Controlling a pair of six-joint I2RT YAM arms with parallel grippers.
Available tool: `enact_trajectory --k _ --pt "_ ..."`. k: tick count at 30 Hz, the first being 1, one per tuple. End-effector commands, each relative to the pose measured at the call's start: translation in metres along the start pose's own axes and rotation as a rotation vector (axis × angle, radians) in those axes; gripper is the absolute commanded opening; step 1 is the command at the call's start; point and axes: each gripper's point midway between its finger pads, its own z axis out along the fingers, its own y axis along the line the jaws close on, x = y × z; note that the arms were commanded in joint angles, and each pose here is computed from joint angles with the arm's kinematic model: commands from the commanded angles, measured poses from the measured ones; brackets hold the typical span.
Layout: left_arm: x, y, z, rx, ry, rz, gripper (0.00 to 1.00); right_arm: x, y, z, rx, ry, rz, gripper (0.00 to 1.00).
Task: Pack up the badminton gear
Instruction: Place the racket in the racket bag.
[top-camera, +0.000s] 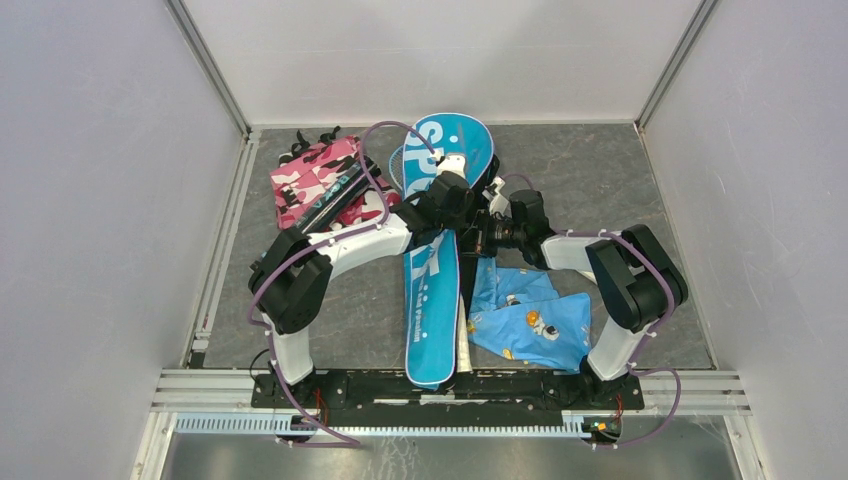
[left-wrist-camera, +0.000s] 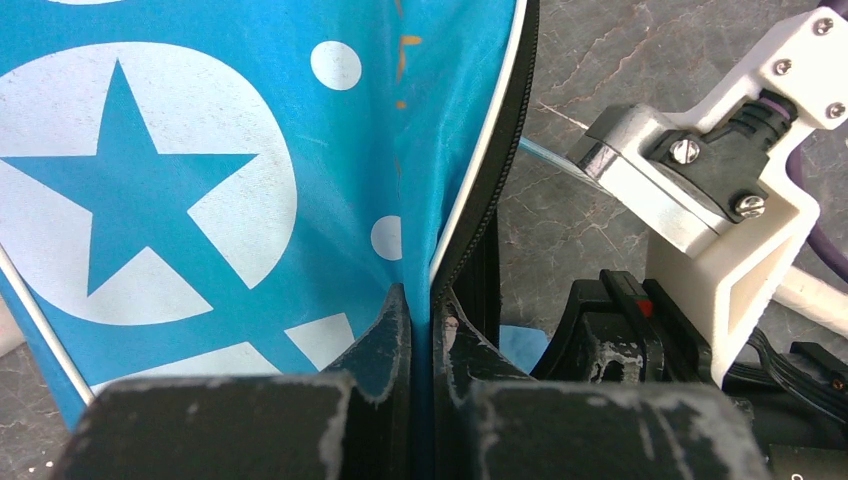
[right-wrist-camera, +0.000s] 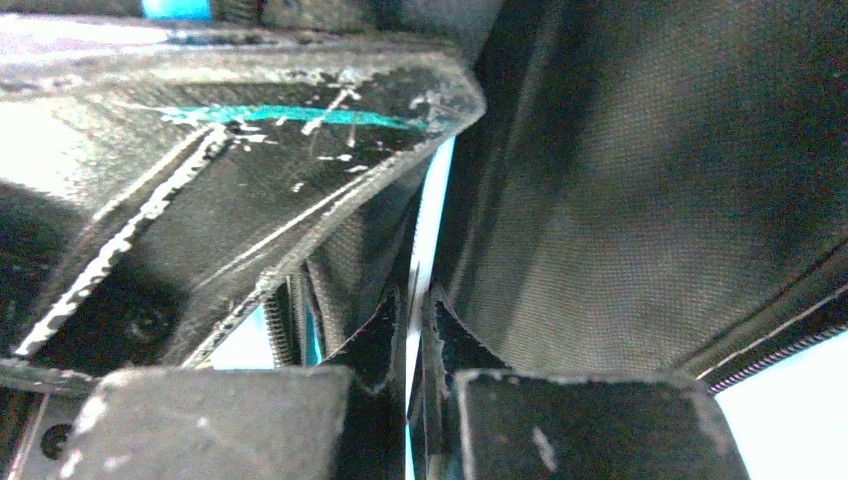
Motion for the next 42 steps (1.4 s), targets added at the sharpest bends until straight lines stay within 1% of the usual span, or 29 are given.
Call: enact_trajectory --k 1,4,6,12,15,18,23,27,32,36,39,40,42 --pt "0.016 -0.031 -0.002 0.114 0.078 -0.109 0.02 -0.042 0.055 0.001 -0.186 -0.123 -0.178 0.04" --pt "0.018 -0.028 -0.001 0.112 0.079 -0.111 0.02 -0.040 0.059 -0.001 -0.218 -0.114 -0.181 0.03" --pt "0.021 -0.025 0.000 0.114 0.081 -0.117 0.02 -0.040 0.057 -0.001 -0.207 -0.115 -0.180 0.03" --pt "0.027 -0.035 -0.002 0.167 0.114 -0.152 0.02 -0.040 0.046 0.007 -0.189 -0.107 -0.151 0.04" --pt "0.028 -0.040 -0.003 0.204 0.140 -0.197 0.02 -0.041 0.041 0.010 -0.178 -0.107 -0.150 0.07" --pt "0.029 -0.040 -0.001 0.224 0.161 -0.245 0.02 -0.040 0.033 0.013 -0.152 -0.101 -0.152 0.12" --pt "0.027 -0.036 0.001 0.240 0.173 -0.273 0.02 -0.035 0.030 0.015 -0.152 -0.085 -0.151 0.19" --pt "0.022 -0.028 0.002 0.226 0.154 -0.273 0.02 -0.030 0.032 0.015 -0.165 -0.054 -0.181 0.29" --pt "0.012 -0.015 0.001 0.204 0.120 -0.262 0.02 -0.025 0.021 0.012 -0.109 0.014 -0.272 0.41" --pt "-0.005 -0.005 -0.004 0.194 0.075 -0.231 0.02 -0.023 0.011 0.002 -0.056 0.080 -0.377 0.60" --pt "-0.018 0.004 -0.009 0.192 0.043 -0.219 0.02 -0.021 0.010 -0.009 -0.054 0.121 -0.469 0.73" --pt "-0.023 0.007 -0.010 0.190 0.030 -0.215 0.02 -0.021 0.010 -0.013 -0.047 0.134 -0.488 0.76" --pt "-0.031 0.011 -0.013 0.201 0.012 -0.207 0.02 -0.022 0.012 -0.023 -0.046 0.138 -0.533 0.79"
